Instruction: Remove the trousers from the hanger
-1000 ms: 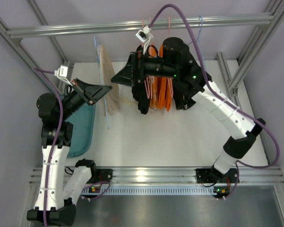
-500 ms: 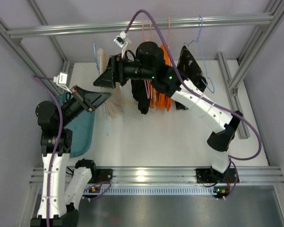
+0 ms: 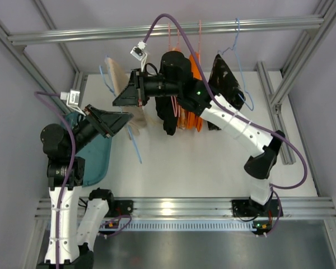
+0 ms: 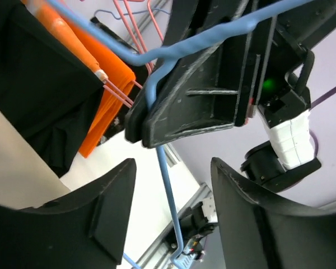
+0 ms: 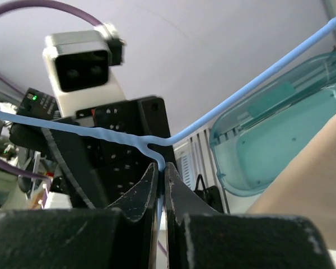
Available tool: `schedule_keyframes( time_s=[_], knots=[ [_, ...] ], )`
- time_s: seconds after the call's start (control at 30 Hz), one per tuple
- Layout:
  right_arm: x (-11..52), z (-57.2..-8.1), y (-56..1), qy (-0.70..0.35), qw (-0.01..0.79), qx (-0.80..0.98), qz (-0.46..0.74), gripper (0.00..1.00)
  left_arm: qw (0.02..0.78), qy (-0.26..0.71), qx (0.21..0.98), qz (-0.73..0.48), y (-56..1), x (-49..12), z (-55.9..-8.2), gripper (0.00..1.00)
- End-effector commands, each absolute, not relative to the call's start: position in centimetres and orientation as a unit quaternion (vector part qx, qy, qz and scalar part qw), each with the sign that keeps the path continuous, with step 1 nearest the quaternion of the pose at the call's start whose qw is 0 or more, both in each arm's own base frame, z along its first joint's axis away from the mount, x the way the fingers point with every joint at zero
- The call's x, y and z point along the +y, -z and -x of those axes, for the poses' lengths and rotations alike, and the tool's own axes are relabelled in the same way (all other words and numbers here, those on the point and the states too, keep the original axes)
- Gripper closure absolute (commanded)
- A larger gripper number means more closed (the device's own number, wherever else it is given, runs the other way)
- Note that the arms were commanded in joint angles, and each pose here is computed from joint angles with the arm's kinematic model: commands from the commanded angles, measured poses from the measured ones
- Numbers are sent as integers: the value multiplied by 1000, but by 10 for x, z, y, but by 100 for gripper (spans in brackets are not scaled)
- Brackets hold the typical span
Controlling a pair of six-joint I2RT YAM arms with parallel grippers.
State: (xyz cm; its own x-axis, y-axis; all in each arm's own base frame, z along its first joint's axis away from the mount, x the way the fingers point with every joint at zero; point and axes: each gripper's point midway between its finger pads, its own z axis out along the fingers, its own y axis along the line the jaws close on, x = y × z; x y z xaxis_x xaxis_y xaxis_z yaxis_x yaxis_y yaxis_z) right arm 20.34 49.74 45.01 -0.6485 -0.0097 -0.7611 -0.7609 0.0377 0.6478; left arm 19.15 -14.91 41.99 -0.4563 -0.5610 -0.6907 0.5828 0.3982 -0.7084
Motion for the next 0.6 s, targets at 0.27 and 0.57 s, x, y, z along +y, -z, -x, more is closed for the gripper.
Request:
schedule_keyframes(
  time_s=[0.27,0.57],
  knots=[
    [440,-177,-523,-696,309,561,324,100,677,314,661,-80,-441,-105,-174,17],
    [418,-173,-540,-719,288,551,310,100,630,220,711,-220,-373,-102,-150,12]
  ],
)
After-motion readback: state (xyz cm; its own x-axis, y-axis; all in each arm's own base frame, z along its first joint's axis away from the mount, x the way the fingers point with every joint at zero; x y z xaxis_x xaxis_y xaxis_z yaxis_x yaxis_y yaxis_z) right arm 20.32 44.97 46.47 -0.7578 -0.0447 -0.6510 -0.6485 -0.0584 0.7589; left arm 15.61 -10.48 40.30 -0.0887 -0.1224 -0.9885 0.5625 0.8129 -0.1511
